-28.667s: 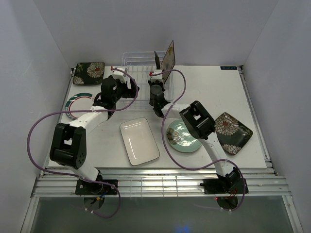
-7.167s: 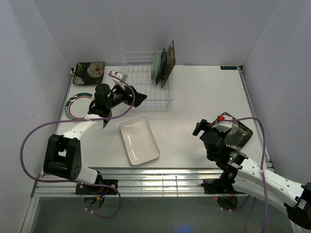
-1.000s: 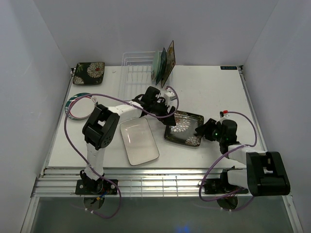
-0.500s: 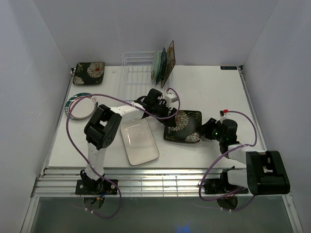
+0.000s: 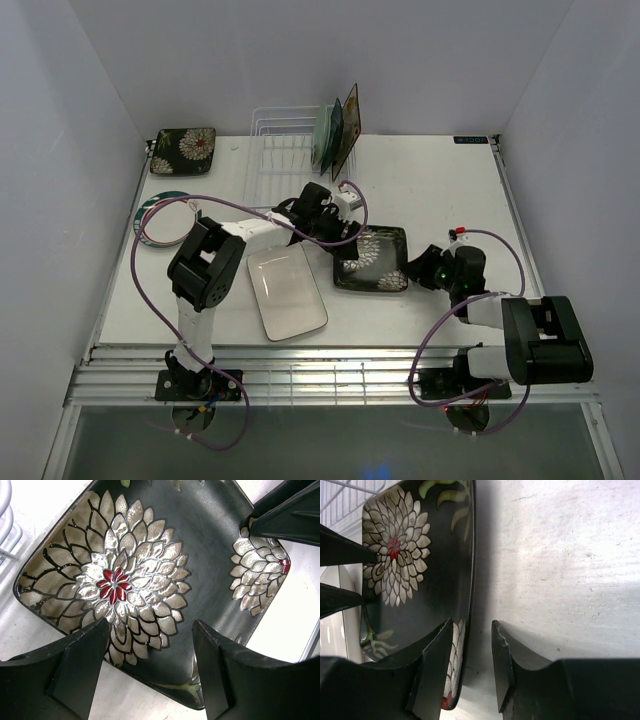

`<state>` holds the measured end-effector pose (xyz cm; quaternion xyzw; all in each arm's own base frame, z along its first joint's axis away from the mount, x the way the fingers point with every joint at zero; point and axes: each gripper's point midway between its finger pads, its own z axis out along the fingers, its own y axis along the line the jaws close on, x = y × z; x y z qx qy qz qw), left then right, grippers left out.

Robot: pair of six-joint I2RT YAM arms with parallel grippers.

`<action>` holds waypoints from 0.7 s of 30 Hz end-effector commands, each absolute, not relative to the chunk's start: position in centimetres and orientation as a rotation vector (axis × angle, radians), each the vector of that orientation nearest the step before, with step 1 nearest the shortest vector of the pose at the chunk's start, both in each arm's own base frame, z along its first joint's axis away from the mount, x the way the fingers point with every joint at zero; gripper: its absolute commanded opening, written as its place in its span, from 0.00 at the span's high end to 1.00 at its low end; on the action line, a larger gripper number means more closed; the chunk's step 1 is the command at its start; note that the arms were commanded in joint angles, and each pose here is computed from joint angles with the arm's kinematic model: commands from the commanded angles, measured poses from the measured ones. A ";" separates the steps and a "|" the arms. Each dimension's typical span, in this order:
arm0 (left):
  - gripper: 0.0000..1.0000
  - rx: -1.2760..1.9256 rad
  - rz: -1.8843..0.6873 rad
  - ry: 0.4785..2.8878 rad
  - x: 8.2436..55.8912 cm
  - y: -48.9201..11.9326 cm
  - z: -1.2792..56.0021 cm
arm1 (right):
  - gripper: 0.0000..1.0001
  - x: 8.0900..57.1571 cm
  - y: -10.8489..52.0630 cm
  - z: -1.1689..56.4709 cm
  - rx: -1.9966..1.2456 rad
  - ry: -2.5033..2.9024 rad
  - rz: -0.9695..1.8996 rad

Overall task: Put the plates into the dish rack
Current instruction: Pick up the plate at the center of the board.

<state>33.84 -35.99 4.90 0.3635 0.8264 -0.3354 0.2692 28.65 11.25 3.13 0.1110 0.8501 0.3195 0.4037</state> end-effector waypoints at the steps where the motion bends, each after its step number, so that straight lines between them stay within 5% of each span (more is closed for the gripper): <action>1: 0.21 0.928 -0.818 2.169 35.8 -34.5 7.4 | 0.57 29.5 11.7 3.9 0.242 2.103 0.841; 15: 0.21 0.918 -0.807 2.136 35.9 -34.3 8.7 | 0.60 29.9 13.7 4.9 0.183 2.050 0.992; 21: 0.21 0.922 -0.813 2.135 35.9 -34.5 8.8 | 0.92 30.0 13.8 4.5 0.179 2.064 0.999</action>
